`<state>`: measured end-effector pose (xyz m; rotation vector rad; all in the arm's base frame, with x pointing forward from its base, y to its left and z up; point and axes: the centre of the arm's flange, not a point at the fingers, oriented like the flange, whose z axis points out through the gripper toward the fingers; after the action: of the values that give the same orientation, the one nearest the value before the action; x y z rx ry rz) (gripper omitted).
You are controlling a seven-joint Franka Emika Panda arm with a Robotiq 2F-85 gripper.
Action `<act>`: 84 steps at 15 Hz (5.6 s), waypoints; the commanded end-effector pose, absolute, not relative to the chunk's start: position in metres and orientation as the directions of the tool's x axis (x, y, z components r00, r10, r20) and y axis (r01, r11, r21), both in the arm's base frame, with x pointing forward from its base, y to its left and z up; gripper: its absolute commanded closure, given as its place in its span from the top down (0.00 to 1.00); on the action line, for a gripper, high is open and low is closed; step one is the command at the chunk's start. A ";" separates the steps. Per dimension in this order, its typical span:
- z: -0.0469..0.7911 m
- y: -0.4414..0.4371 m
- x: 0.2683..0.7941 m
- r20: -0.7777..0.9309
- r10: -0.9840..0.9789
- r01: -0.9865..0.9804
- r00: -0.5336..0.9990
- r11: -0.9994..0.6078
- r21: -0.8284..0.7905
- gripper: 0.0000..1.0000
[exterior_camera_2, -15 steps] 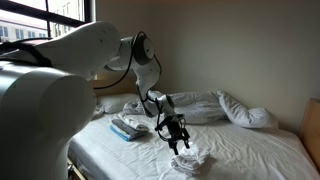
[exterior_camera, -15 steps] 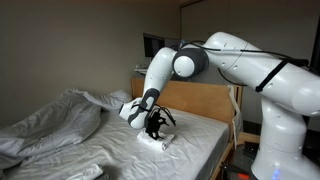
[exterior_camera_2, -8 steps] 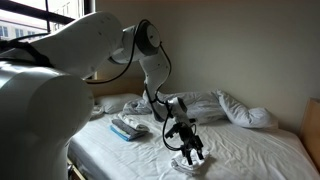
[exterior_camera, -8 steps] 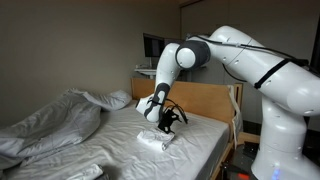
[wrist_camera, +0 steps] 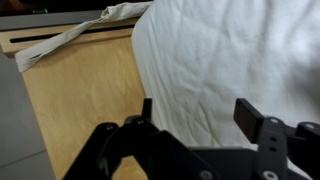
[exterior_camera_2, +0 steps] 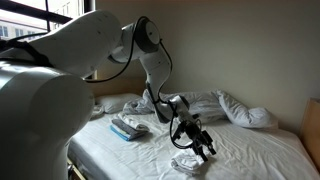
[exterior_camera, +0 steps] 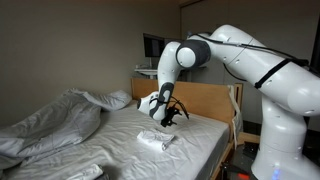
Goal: Fold the sheet on the bed
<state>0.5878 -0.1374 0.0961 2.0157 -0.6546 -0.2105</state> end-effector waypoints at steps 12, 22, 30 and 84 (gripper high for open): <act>0.072 -0.032 0.611 0.092 -0.292 -0.227 0.952 -0.473 0.851 0.04; 0.080 0.005 0.611 0.119 -0.318 -0.256 0.940 -0.432 0.865 0.08; 0.074 -0.011 0.615 0.100 -0.339 -0.241 0.936 -0.405 0.882 0.07; -0.018 -0.023 0.611 -0.034 -0.228 -0.054 0.973 -0.368 0.928 0.07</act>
<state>0.6350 -0.0069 -0.0340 1.9501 -0.2113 -0.1240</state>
